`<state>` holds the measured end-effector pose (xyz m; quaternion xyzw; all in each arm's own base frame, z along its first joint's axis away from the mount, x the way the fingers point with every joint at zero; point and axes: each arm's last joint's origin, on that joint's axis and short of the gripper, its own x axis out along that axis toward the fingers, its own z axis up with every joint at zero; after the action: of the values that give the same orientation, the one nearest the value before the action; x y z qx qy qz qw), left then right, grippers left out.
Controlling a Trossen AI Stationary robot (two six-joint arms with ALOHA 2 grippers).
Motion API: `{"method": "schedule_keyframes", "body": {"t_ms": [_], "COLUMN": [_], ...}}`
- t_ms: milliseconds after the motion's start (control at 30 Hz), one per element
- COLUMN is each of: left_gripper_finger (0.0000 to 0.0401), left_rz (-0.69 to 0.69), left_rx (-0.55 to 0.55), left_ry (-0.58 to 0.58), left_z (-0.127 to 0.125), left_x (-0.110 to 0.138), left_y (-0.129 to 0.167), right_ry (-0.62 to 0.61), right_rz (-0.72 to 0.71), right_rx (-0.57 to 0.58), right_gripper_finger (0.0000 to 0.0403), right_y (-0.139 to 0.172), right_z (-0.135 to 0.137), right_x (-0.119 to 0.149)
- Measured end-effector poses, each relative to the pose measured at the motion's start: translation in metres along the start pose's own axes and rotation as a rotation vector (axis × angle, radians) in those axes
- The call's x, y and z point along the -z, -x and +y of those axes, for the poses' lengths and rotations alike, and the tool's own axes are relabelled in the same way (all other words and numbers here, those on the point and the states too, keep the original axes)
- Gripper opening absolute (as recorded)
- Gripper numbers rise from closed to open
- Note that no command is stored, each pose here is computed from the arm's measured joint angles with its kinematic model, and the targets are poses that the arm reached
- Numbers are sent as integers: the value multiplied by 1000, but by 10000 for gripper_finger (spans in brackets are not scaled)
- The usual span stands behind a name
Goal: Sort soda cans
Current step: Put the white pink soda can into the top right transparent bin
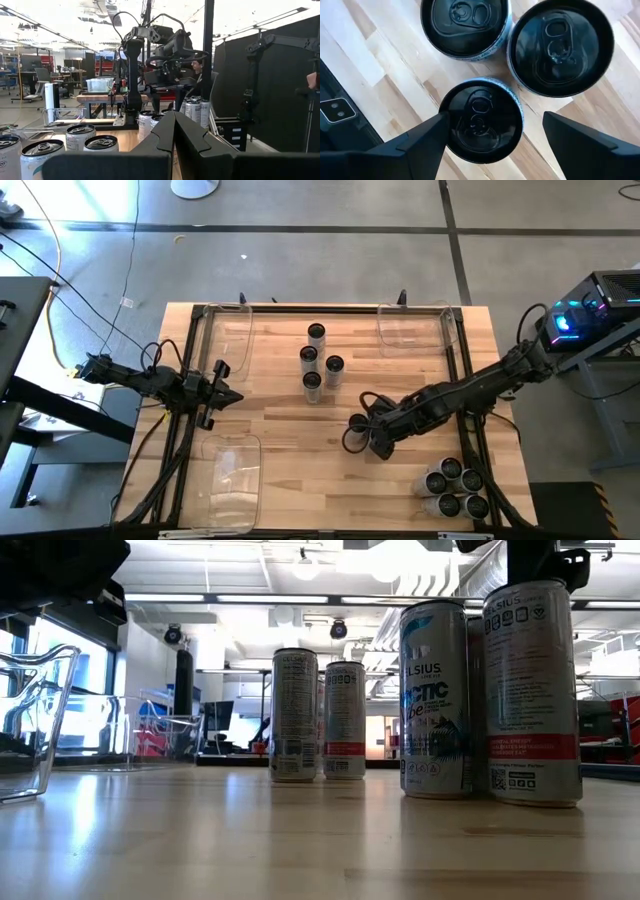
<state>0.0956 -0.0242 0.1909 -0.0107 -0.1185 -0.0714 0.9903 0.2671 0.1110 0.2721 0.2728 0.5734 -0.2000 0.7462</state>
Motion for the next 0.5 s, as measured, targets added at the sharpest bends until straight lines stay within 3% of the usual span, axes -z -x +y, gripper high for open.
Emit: {"method": "schedule_keyframes", "body": {"t_ms": [500], "left_gripper_finger": [0], "left_rz": [3], "left_rx": [0], "left_ry": [0], "left_z": [0], "left_x": [0], "left_y": [0], "right_ry": [-31], "right_rz": [-72], "right_rx": [-4], "right_gripper_finger": [316], "right_y": [14], "right_z": [-5], "right_x": [6]}}
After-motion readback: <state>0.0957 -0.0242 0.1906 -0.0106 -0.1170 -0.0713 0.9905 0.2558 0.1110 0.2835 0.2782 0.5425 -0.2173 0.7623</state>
